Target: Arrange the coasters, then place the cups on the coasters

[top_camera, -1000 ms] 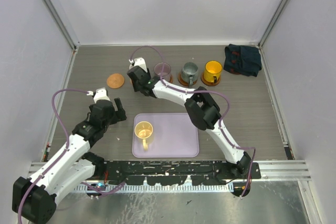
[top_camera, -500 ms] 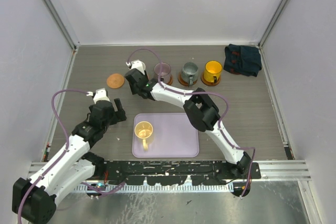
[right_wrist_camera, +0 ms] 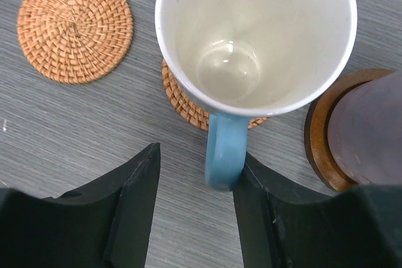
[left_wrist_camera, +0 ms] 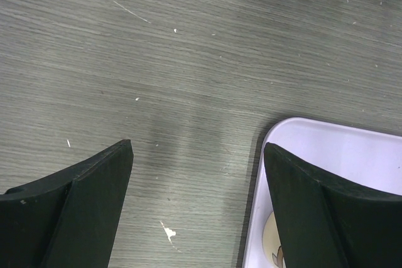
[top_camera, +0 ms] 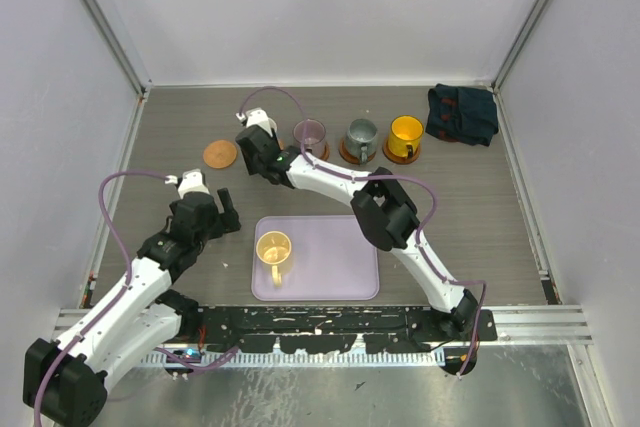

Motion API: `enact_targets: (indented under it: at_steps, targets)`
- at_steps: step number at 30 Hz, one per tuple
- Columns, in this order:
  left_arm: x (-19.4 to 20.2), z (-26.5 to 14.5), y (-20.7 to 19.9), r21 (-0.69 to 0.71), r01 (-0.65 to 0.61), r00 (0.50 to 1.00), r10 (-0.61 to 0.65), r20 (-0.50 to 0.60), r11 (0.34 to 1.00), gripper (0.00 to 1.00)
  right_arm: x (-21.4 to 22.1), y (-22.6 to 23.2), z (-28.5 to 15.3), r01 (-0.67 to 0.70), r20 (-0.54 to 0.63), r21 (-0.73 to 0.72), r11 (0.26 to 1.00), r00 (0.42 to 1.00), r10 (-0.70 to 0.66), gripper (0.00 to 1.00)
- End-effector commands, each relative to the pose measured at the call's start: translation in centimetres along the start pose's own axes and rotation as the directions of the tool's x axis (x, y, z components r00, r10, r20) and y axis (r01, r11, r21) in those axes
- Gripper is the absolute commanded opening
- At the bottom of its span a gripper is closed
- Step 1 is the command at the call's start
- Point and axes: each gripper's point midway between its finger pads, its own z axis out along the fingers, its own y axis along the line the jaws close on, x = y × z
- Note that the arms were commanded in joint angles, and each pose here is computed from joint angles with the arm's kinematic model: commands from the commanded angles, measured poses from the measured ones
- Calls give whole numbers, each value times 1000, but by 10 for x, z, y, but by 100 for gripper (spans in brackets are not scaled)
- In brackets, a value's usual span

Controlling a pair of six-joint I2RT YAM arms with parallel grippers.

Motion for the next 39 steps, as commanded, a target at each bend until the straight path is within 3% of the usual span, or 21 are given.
enact_targets:
  at_steps: [1, 29, 39]
  targets:
    - [-10, -1, -5, 22, 32, 999, -32, 37, 999, 86, -54, 14, -19, -34, 114, -55, 998, 993, 40, 53]
    - [-10, -3, -7, 34, 34, 999, -36, 37, 999, 87, -43, 14, -22, -25, 89, -45, 999, 996, 29, 53]
    - [-27, -28, -19, 150, -7, 995, -8, 103, 989, 92, -42, -6, -60, -42, 82, -34, 999, 996, 45, 66]
